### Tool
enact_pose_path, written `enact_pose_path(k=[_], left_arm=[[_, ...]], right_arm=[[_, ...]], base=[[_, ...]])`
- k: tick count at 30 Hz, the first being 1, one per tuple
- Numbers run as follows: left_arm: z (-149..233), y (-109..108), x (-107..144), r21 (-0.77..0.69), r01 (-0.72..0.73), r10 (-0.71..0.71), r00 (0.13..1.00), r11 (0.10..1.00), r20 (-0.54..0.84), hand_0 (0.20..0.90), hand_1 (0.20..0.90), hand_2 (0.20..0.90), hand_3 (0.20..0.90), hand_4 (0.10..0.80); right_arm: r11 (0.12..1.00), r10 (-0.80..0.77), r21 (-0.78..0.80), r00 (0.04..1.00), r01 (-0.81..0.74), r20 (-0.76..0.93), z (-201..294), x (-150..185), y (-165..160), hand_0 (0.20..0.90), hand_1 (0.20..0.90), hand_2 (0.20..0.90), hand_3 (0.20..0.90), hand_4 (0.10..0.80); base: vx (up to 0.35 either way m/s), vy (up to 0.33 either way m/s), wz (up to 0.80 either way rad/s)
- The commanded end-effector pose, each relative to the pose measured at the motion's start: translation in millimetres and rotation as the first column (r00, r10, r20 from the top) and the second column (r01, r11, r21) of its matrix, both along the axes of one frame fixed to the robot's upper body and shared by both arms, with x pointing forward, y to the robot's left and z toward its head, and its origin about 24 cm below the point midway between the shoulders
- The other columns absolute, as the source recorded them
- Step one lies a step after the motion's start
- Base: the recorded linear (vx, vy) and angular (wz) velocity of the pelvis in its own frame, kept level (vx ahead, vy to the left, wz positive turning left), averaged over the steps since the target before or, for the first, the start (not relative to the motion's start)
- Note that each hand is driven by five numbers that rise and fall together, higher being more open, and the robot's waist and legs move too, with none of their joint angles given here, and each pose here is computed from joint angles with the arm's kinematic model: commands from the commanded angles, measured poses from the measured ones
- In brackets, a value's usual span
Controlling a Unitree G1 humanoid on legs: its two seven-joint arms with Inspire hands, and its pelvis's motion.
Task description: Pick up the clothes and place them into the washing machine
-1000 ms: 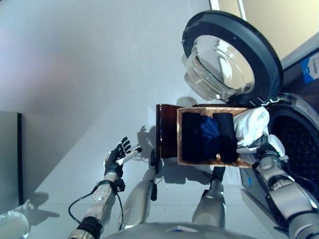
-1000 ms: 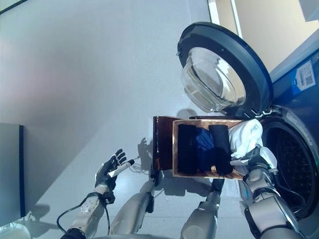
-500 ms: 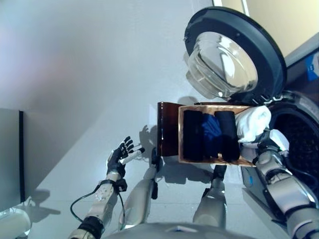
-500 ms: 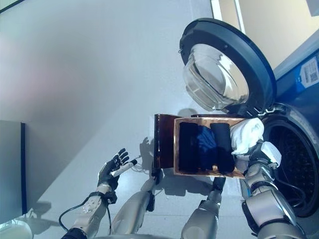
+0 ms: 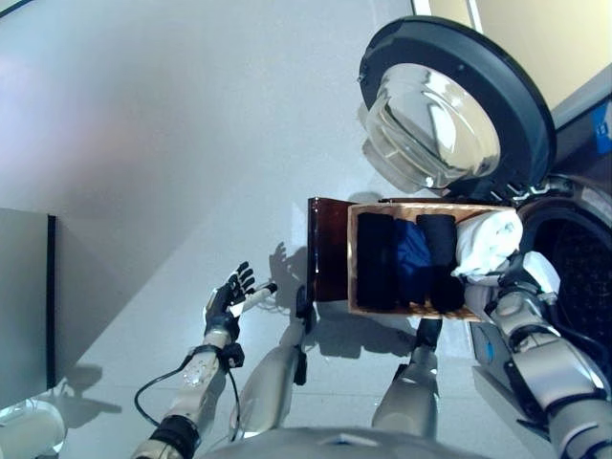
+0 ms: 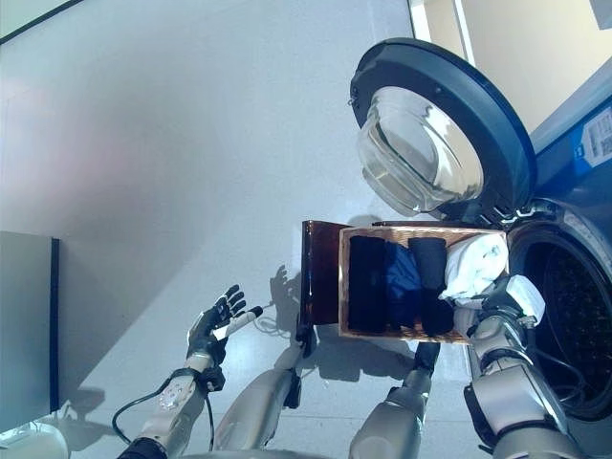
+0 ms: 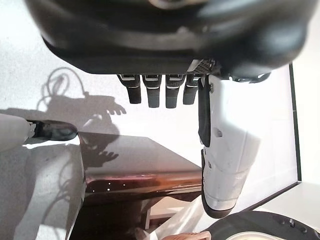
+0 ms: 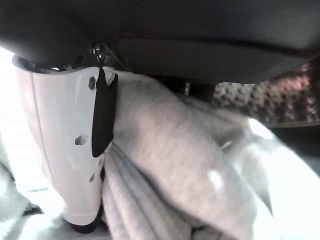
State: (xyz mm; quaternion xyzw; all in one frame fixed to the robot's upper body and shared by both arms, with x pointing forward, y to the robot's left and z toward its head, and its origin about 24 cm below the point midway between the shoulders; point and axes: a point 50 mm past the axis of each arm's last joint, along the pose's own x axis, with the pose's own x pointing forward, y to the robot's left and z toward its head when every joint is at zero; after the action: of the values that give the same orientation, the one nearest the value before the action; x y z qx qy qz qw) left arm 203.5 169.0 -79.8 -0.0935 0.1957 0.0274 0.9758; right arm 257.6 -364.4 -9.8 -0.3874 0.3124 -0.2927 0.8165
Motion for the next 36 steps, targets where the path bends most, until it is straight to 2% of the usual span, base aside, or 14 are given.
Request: enact_pose_path(k=[1, 5, 6, 9, 10, 11, 13, 15, 16, 21, 22, 24, 30, 36], left_arm=[[6.1, 21.1, -0.7, 0.052, -0.067, 0.064, 0.997, 0.996, 0.053, 0.9, 0.9, 0.9, 0.9, 0.8], [5.3, 24.5, 0.7, 0.049, -0.106, 0.103, 0.993, 0.993, 0.05, 0.9, 0.9, 0.9, 0.9, 0.8], [5.9, 28.3, 1.4, 0.042, -0.145, 0.142, 0.988, 0.989, 0.055, 0.9, 0.9, 0.9, 0.9, 0.8], [8.0, 30.6, 0.4, 0.034, -0.161, 0.158, 0.985, 0.986, 0.069, 0.9, 0.9, 0.9, 0.9, 0.8], [8.8, 31.5, -0.1, 0.026, -0.177, 0.175, 0.982, 0.984, 0.077, 0.9, 0.9, 0.9, 0.9, 0.8], [8.6, 31.5, -0.3, 0.027, -0.176, 0.173, 0.982, 0.984, 0.076, 0.9, 0.9, 0.9, 0.9, 0.8], [7.8, 30.8, -1.1, 0.018, -0.185, 0.183, 0.98, 0.983, 0.08, 0.9, 0.9, 0.9, 0.9, 0.8], [7.7, 28.5, -0.9, 0.012, -0.182, 0.18, 0.98, 0.983, 0.081, 0.9, 0.9, 0.9, 0.9, 0.8], [5.2, 26.4, -2.0, 0.014, -0.178, 0.176, 0.982, 0.984, 0.069, 0.9, 0.9, 0.9, 0.9, 0.8], [2.3, 11.3, 3.0, -0.029, -0.142, 0.143, 0.989, 0.989, 0.049, 0.9, 0.9, 0.9, 0.9, 0.8], [2.4, 11.4, 3.2, -0.029, -0.142, 0.143, 0.988, 0.989, 0.049, 0.9, 0.9, 0.9, 0.9, 0.8], [1.2, 5.6, 1.5, -0.062, -0.127, 0.129, 0.991, 0.99, 0.04, 0.9, 0.9, 0.9, 0.9, 0.8], [1.7, -0.7, -0.2, -0.081, -0.082, 0.086, 0.995, 0.993, 0.042, 0.9, 0.9, 0.9, 0.9, 0.8], [3.4, -1.7, -1.0, -0.07, -0.044, 0.047, 0.998, 0.997, 0.051, 0.9, 0.9, 0.9, 0.9, 0.8]], right_arm=[[0.991, -0.089, 0.113, 0.981, 0.071, 0.17, -2.8, -5.4, 0.9, 0.2, 0.2, 0.2, 0.2, 0.3], [0.969, -0.161, 0.23, 0.941, 0.094, 0.297, -5.5, -7.8, 6.1, 0.2, 0.2, 0.2, 0.2, 0.3], [0.932, -0.234, 0.352, 0.881, 0.083, 0.412, -7.8, -9.2, 14.4, 0.2, 0.2, 0.2, 0.2, 0.3], [0.904, -0.28, 0.424, 0.828, 0.058, 0.486, -8.8, -11.7, 21.7, 0.2, 0.2, 0.2, 0.2, 0.3], [0.856, -0.385, 0.512, 0.749, 0.071, 0.539, -11.0, -18.9, 21.6, 0.2, 0.2, 0.2, 0.2, 0.3], [0.855, -0.387, 0.514, 0.748, 0.072, 0.539, -11.4, -19.7, 21.3, 0.2, 0.2, 0.2, 0.2, 0.3], [0.761, -0.556, 0.646, 0.571, 0.058, 0.604, -10.5, -25.3, 23.6, 0.2, 0.2, 0.2, 0.2, 0.3], [0.726, -0.607, 0.685, 0.526, 0.061, 0.596, -13.8, -28.4, 23.9, 0.2, 0.2, 0.2, 0.2, 0.3], [0.663, -0.693, 0.747, 0.424, 0.058, 0.582, -16.7, -31.2, 25.9, 0.2, 0.2, 0.2, 0.2, 0.3], [0.393, -0.903, 0.917, 0.162, -0.066, 0.398, -32.6, -26.1, 42.1, 0.2, 0.2, 0.2, 0.2, 0.3], [0.393, -0.903, 0.917, 0.161, -0.068, 0.398, -32.6, -26.2, 41.8, 0.2, 0.2, 0.2, 0.2, 0.3], [0.295, -0.953, 0.948, 0.041, -0.119, 0.301, -33.6, -21.4, 43.6, 0.2, 0.2, 0.2, 0.2, 0.3], [0.313, -0.949, 0.935, -0.031, -0.167, 0.312, -1.0, 2.2, 22.7, 0.2, 0.2, 0.2, 0.2, 0.3], [0.408, -0.913, 0.888, -0.095, -0.212, 0.397, 45.7, 17.2, -8.1, 0.2, 0.2, 0.2, 0.2, 0.3]], base=[[0.012, -0.006, -0.03], [0.008, -0.01, -0.03], [0.018, -0.023, -0.05], [0.013, -0.007, -0.13], [0.011, -0.002, -0.07], [0.03, -0.007, -0.04], [0.018, -0.005, -0.05], [0.007, 0.006, -0.07], [0.0, 0.0, 0.0], [0.0, 0.0, 0.0], [0.02, 0.041, -0.01], [0.023, 0.038, -0.02], [0.001, 0.015, -0.03], [0.0, 0.0, 0.0]])
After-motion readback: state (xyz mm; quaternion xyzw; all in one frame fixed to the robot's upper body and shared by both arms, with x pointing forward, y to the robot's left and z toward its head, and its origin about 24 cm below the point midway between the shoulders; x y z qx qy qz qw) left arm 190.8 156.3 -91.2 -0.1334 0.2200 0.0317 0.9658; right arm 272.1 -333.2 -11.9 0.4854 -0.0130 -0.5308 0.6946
